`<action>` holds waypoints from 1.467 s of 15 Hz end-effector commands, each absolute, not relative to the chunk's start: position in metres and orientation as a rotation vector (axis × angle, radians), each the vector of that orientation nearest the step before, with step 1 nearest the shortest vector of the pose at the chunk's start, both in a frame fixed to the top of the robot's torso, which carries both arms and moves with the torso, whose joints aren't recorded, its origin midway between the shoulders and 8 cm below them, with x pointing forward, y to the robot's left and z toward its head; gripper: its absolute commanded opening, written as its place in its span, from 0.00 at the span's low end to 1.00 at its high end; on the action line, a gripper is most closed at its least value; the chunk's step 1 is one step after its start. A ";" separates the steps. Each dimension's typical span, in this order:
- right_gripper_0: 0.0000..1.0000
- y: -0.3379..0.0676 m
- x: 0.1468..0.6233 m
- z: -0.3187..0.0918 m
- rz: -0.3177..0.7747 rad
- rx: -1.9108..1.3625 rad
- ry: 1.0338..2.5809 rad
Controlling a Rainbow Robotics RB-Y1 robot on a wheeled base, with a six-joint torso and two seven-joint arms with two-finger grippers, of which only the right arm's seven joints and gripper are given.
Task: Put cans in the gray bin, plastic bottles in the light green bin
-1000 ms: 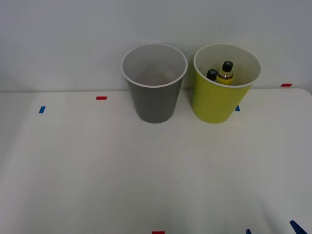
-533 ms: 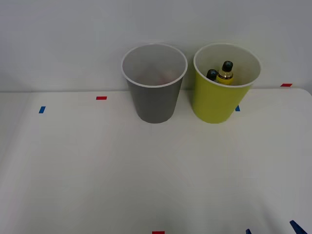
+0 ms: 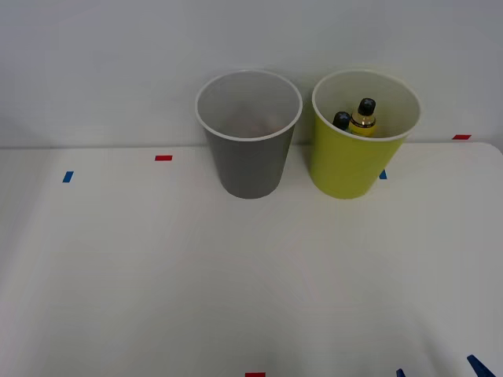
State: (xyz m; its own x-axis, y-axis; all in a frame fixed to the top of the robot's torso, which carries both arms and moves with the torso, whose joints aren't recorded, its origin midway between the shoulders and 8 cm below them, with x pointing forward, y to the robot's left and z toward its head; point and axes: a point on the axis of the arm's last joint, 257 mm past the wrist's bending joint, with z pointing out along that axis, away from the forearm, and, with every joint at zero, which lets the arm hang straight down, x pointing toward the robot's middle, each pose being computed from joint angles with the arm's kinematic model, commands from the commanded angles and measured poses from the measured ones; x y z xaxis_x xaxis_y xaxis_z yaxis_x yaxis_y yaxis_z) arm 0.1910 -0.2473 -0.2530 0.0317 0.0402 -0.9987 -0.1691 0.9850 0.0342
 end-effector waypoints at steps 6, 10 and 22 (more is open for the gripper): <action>1.00 -0.247 0.191 -0.253 0.162 -0.103 1.531; 1.00 -0.247 0.191 -0.253 0.162 -0.103 1.531; 1.00 -0.247 0.191 -0.253 0.162 -0.103 1.531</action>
